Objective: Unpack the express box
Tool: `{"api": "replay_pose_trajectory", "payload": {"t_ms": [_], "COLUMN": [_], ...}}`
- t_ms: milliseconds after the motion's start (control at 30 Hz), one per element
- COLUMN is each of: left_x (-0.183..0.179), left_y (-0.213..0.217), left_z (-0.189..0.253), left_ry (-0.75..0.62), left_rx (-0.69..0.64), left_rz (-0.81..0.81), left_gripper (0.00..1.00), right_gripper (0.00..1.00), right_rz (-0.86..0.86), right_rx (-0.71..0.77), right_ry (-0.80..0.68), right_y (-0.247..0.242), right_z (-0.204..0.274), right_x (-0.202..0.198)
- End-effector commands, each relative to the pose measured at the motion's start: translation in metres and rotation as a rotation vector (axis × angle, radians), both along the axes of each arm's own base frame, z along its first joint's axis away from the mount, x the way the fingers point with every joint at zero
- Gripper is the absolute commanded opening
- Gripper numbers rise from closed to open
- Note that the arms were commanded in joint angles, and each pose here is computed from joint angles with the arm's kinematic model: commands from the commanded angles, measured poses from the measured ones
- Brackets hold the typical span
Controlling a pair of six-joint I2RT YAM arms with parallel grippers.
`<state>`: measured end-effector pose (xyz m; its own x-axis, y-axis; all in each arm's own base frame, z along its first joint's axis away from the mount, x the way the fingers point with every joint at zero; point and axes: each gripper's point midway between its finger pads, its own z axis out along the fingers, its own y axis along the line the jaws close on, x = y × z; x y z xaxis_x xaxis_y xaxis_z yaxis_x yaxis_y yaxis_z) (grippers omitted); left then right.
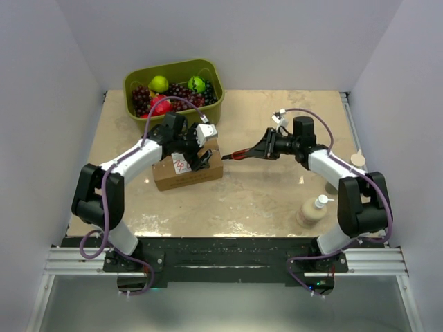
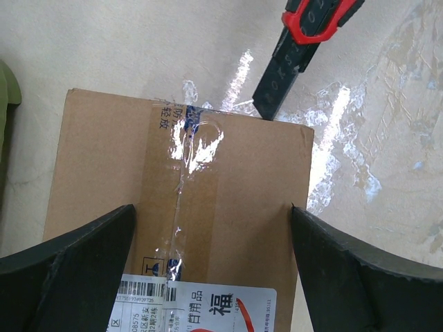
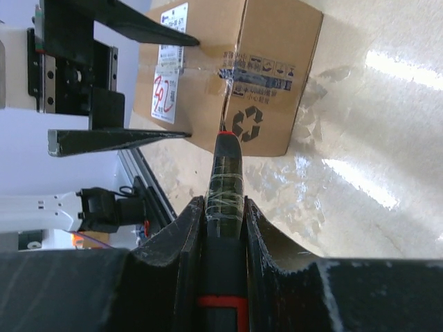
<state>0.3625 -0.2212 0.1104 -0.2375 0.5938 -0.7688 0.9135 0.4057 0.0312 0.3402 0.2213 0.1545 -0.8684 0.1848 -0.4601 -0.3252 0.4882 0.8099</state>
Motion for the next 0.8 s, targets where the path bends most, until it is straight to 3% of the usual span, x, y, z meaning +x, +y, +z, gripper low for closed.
{"api": "replay_pose_trajectory", "payload": {"t_ms": [0, 133, 200, 333, 367, 500, 700, 767], "left_x": [0.014, 0.019, 0.026, 0.024, 0.024, 0.027, 0.006, 0.001], "left_y": [0.022, 0.005, -0.001, 0.016, 0.029, 0.106, 0.257, 0.269], "left_z": [-0.027, 0.025, 0.072, 0.131, 0.13, 0.125, 0.106, 0.088], "left_ry": [-0.02, -0.085, -0.163, -0.302, -0.308, -0.32, -0.263, -0.207], "left_rx": [0.101, 0.004, -0.048, -0.06, -0.035, 0.053, 0.163, 0.176], "left_rz": [0.082, 0.036, 0.029, 0.054, 0.096, 0.383, 0.842, 0.871], "left_gripper": [0.97, 0.98, 0.98, 0.99, 0.99, 0.98, 0.88, 0.79], "right_gripper": [0.0, 0.0, 0.0, 0.0, 0.0, 0.0, 0.0, 0.0], "right_rz": [0.105, 0.04, 0.03, 0.037, 0.031, -0.084, -0.177, -0.15], "right_rx": [-0.028, -0.076, -0.095, -0.212, -0.285, -0.473, -0.578, -0.584], "right_ry": [0.041, -0.159, -0.234, -0.332, -0.257, -0.333, -0.449, -0.477], "right_y": [-0.002, -0.02, -0.021, -0.029, -0.036, -0.062, -0.064, -0.057], "right_z": [0.005, 0.055, 0.079, 0.081, 0.059, 0.055, 0.061, 0.059], "right_x": [-0.03, 0.007, 0.024, 0.05, 0.052, 0.078, 0.092, 0.092]}}
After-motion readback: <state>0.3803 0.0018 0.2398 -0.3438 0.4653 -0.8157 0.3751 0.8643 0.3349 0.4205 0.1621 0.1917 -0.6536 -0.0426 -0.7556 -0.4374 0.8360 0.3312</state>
